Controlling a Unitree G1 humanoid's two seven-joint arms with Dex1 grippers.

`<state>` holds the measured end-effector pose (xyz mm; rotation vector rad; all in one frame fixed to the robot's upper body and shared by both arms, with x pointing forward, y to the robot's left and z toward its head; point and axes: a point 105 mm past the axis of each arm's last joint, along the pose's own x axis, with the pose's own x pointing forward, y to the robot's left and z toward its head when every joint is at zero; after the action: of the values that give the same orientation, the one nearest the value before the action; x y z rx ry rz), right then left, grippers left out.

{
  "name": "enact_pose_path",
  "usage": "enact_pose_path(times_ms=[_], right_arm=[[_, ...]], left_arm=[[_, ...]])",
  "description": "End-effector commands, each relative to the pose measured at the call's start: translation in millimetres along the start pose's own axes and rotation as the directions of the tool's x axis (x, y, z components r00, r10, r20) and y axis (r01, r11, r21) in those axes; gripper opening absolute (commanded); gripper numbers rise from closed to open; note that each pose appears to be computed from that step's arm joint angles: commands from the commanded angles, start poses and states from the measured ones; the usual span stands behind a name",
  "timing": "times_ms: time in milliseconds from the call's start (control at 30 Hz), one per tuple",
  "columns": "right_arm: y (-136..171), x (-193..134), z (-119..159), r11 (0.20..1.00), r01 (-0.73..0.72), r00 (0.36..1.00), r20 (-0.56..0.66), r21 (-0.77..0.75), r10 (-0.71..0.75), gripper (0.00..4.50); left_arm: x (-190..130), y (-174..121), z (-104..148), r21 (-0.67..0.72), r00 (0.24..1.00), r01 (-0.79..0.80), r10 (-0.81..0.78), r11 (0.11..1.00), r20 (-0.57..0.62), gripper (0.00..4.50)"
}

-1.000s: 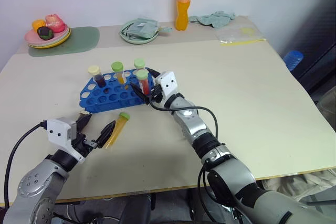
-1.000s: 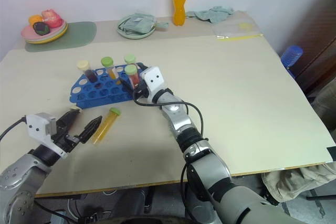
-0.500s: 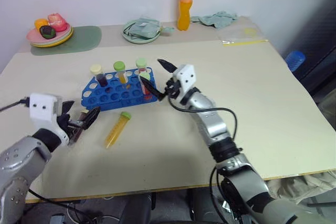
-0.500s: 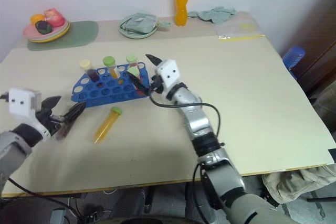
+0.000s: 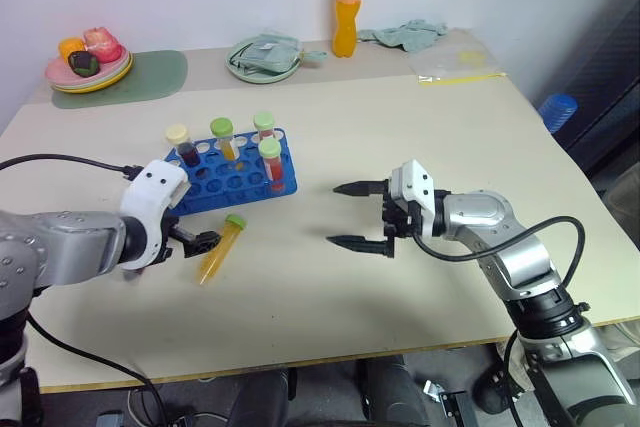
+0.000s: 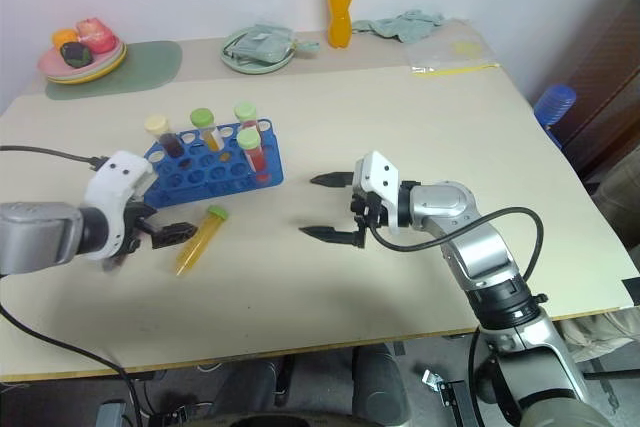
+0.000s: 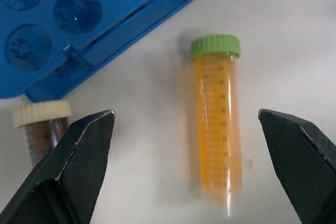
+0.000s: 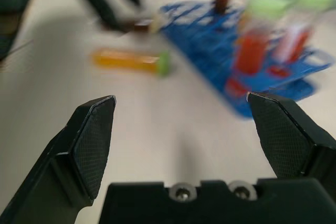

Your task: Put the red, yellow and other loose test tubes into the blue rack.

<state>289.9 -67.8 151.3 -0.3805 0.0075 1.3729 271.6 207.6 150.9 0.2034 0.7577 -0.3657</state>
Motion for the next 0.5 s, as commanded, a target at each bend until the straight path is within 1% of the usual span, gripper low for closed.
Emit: enact_pose_path(times_ms=[33,133,233,300,367,400,500], right_arm=[[9,5,10,0.998,-0.029,0.999,0.022,-0.051,0.030,4.42],[11,9,11,0.999,-0.023,0.999,0.031,-0.048,0.025,4.42],[15,12,8,0.998,-0.029,0.999,0.023,-0.047,0.030,4.42],[19,13,7,0.998,-0.034,0.999,0.020,-0.049,0.035,4.42],[20,14,6,0.998,-0.030,0.999,0.020,-0.048,0.031,4.50],[20,14,6,0.999,-0.027,0.999,0.021,-0.046,0.028,4.50],[19,15,5,0.999,-0.023,0.999,0.021,-0.046,0.024,4.50]], left_arm=[[18,-4,-1,-0.007,0.999,-0.021,0.021,1.000,-0.047,4.50],[31,-11,-4,0.015,0.995,-0.029,0.030,0.999,-0.092,4.50],[39,-22,3,-0.006,0.997,0.004,-0.004,1.000,-0.075,4.50],[42,-23,3,-0.002,0.997,-0.013,0.013,1.000,-0.078,4.50],[43,-21,0,0.012,0.995,-0.030,0.030,0.999,-0.093,3.97],[43,-20,0,0.010,0.995,-0.035,0.036,0.999,-0.096,3.63],[42,-17,-1,0.007,0.994,-0.045,0.046,0.999,-0.099,2.16]])
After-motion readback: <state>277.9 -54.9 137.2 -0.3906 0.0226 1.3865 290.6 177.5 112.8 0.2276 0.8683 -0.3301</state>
